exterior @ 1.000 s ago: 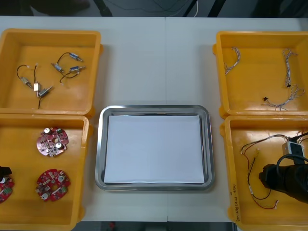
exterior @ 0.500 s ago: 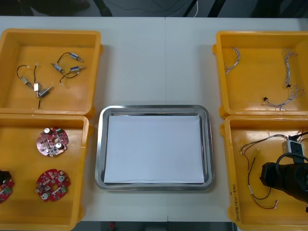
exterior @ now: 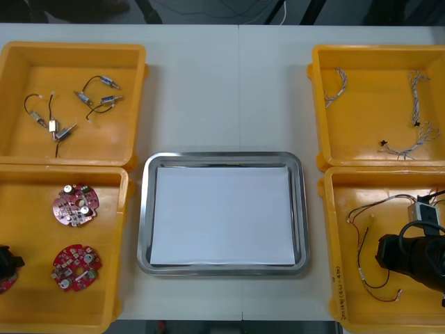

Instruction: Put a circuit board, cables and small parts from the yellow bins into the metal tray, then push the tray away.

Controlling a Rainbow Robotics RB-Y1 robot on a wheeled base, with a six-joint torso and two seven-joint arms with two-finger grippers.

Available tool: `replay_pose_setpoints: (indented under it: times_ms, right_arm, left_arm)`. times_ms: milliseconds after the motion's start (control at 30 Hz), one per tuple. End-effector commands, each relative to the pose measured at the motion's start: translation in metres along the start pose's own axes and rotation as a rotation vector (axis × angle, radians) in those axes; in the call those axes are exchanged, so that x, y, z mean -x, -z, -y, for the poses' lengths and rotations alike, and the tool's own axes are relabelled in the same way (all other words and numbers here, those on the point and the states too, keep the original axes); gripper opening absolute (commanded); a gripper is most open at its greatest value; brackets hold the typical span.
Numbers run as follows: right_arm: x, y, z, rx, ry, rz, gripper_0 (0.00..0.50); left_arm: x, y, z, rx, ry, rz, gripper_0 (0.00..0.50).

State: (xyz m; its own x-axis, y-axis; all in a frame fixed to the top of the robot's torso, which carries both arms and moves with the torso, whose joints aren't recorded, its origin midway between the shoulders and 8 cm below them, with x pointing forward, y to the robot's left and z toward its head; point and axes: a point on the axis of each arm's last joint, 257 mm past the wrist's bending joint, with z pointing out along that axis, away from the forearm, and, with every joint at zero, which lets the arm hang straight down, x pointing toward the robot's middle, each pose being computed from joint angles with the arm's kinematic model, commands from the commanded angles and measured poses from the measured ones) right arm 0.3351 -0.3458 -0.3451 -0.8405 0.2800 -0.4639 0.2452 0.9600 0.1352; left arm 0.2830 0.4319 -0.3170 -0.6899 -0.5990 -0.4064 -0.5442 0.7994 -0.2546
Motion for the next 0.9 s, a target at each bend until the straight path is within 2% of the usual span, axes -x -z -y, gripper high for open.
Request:
replay_pose_setpoints:
  times_ms: [33,267,600,900]
  right_arm:
    - [0.011,0.010,0.001,0.009,-0.021,0.033,0.000]
    - [0.037,0.024,0.005,-0.001,0.026,0.076,0.000]
    - [0.063,0.036,0.007,-0.015,0.065,0.096,0.000]
    - [0.098,0.048,0.011,-0.032,0.076,0.151,0.000]
  left_arm:
    - [-0.010,-0.006,-0.021,0.041,0.052,-0.006,0.500]
    - [-0.009,-0.014,-0.026,0.036,0.056,0.007,0.500]
    - [-0.010,-0.021,-0.028,0.045,0.052,0.005,0.500]
    - [-0.007,-0.025,-0.028,0.049,0.048,0.011,0.500]
